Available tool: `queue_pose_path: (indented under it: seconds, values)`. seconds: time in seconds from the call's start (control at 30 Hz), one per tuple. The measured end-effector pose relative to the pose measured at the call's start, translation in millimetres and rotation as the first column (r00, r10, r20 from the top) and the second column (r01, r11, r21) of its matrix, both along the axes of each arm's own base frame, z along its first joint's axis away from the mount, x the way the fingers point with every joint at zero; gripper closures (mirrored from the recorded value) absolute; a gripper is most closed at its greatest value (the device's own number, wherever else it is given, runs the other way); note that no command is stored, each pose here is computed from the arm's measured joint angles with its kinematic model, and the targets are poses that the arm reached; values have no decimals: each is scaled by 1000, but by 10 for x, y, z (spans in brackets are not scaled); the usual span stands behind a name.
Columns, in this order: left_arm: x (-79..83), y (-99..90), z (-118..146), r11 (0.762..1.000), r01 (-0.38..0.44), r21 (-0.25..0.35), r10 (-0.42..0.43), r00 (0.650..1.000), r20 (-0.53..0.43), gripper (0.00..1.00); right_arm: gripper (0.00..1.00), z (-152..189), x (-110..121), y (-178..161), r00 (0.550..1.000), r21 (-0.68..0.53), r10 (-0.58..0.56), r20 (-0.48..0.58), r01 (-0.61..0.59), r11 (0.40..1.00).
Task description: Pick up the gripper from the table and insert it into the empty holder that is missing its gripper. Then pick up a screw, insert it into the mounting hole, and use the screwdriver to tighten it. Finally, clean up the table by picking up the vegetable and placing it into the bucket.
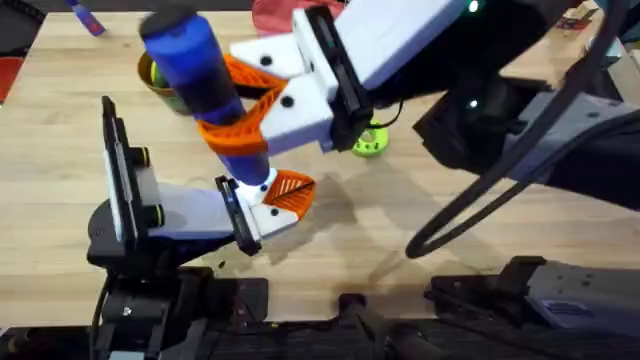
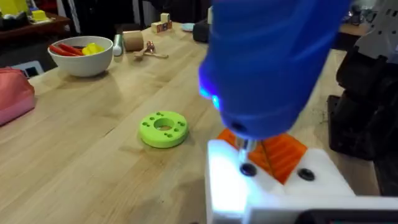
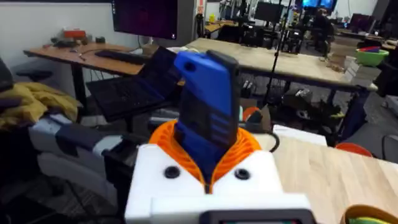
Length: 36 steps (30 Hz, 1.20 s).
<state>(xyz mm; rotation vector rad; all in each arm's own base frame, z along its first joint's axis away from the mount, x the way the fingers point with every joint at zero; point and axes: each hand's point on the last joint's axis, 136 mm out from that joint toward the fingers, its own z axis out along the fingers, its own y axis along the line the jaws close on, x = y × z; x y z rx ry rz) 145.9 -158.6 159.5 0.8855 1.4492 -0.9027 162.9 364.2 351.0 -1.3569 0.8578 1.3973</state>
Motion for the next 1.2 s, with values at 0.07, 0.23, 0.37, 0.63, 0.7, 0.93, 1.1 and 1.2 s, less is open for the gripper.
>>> queue_pose_path:
  seconds: [0.07,0.23,0.37,0.63,0.7,0.93,1.1,1.2]
  values:
    - [0,0,-1,1000,0,0,0,1000,0,993,980,88,3,2,1000,-1,-1,0,1,1000]
    - [0,0,0,1000,0,0,0,1000,0,993,980,376,-12,-19,1000,10,-4,20,3,1000]
    - [1,0,0,1000,0,0,0,1000,0,993,980,450,70,-28,999,-55,-28,-33,26,998]
    - [1,0,0,1000,0,0,0,1000,0,993,980,70,698,-248,903,-430,-397,-164,297,853]
    - [1,0,0,1000,0,0,0,1000,0,993,980,42,814,-391,865,-504,-488,-113,373,779]
    - [0,0,0,1000,0,0,0,1000,0,993,980,-235,1150,-1049,696,-677,-698,166,595,433]
    - [1,0,-1,1000,0,0,0,1000,0,993,980,-728,1203,-1714,635,-775,-639,433,625,96]
    - [1,0,0,1000,0,0,0,1000,0,993,980,-955,1186,-2070,657,-796,-528,539,601,-64]
